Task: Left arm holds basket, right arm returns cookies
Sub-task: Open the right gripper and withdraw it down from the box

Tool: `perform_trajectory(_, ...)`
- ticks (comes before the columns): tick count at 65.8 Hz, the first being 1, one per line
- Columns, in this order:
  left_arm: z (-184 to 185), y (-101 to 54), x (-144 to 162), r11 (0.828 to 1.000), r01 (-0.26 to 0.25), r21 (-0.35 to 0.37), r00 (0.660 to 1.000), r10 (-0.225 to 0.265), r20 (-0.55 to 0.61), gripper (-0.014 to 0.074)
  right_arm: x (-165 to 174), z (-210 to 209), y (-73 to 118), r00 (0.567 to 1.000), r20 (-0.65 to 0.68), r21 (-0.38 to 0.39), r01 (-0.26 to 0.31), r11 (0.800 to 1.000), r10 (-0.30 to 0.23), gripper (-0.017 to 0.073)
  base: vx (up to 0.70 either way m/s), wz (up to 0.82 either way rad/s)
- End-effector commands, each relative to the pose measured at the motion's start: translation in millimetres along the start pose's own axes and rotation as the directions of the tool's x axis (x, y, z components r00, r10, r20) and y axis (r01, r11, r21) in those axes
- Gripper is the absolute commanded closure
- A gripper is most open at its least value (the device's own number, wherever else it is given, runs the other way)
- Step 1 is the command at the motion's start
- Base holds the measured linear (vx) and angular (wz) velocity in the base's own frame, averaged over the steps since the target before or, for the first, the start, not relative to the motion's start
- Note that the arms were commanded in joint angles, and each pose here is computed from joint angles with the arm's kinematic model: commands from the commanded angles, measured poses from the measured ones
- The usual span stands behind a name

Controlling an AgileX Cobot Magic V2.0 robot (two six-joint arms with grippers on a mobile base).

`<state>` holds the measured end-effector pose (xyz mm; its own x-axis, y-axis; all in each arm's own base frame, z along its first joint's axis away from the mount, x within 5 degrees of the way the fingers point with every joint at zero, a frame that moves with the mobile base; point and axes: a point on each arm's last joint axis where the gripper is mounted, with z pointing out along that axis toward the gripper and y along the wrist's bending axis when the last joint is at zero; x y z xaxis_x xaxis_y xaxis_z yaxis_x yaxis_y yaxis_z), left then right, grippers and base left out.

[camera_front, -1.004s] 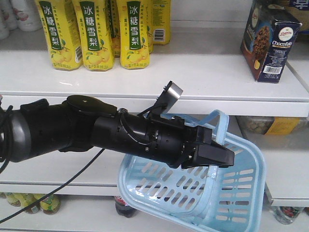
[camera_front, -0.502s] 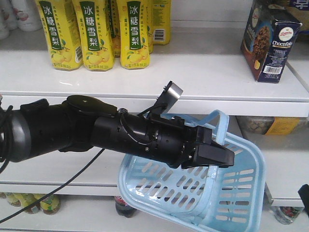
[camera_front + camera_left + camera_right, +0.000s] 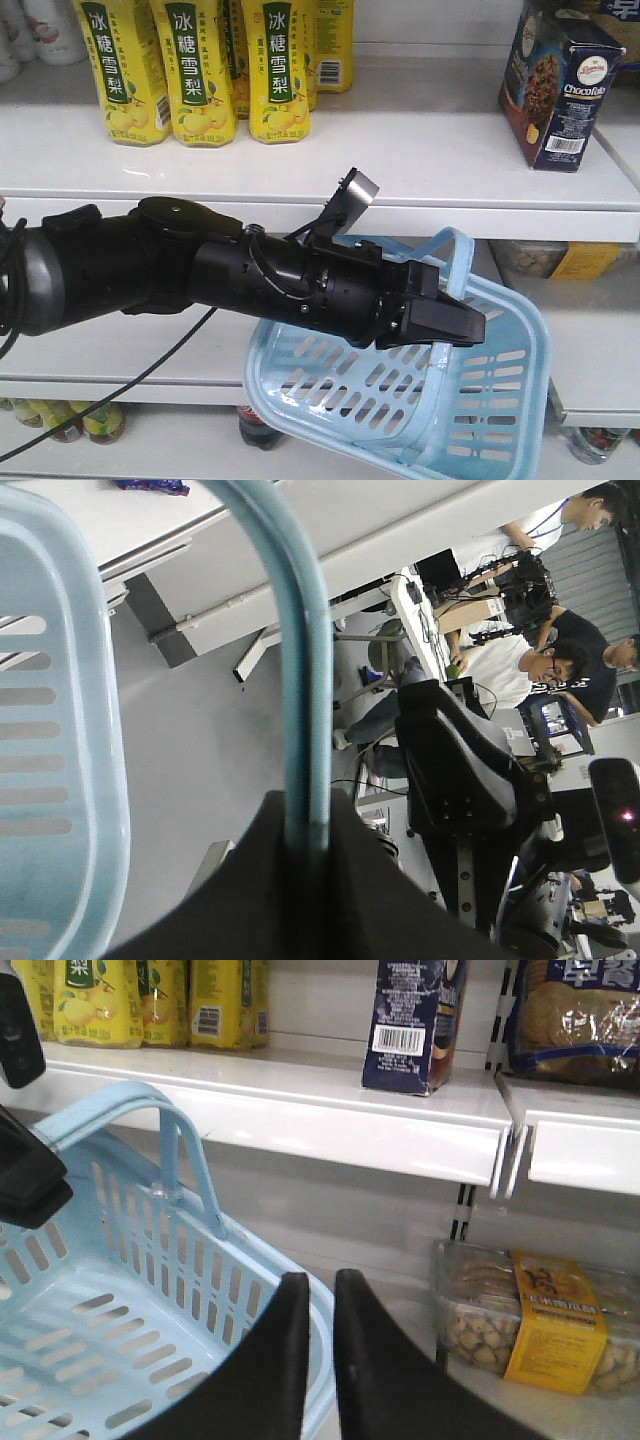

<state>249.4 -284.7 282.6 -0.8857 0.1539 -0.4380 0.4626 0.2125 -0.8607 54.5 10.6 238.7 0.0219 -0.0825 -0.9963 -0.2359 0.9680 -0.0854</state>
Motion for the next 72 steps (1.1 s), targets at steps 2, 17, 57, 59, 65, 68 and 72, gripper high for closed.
perform_trajectory(2,-16.3,-34.5,-19.3,0.996,-0.045,0.079,0.99,0.034,0.135,0.06,-10.7,-0.5,-0.2,0.999,0.041,-0.004,0.008,1.0,-0.008,0.0569,0.0,0.0)
perform_trajectory(17,-16.3,-34.5,-19.3,0.996,-0.045,0.079,0.99,0.034,0.135,0.06,-9.3,-0.5,-0.7,1.0,0.026,0.002,0.012,1.0,-0.012,0.0567,0.0,0.0)
perform_trajectory(57,-14.7,-37.4,-14.1,0.993,-0.086,0.08,0.992,0.078,0.095,0.06,-9.3,-0.5,-0.7,1.0,0.026,0.002,0.012,1.0,-0.012,0.0567,0.0,0.0)
perform_trajectory(59,-15.4,-42.4,-11.3,0.99,-0.111,0.082,0.991,0.104,0.081,0.06,-9.3,-0.5,-0.7,1.0,0.026,0.002,0.012,1.0,-0.012,0.0567,0.0,0.0)
perform_trajectory(65,-20.3,-60.6,-1.5,0.981,-0.179,0.074,0.982,0.174,0.072,0.06,-9.3,-0.5,-0.7,1.0,0.026,0.002,0.012,1.0,-0.012,0.0567,0.0,0.0)
perform_trajectory(68,-22.6,-69.5,7.2,0.978,-0.2,0.066,0.978,0.195,0.079,0.06,-9.3,-0.5,-0.7,1.0,0.026,0.002,0.012,1.0,-0.012,0.0567,0.0,0.0)
perform_trajectory(72,-27.3,-74.6,18.8,0.977,-0.208,0.044,0.975,0.203,0.092,0.06,-9.3,-0.5,-0.7,1.0,0.026,0.002,0.012,1.0,-0.012,0.0567,0.0,0.0)
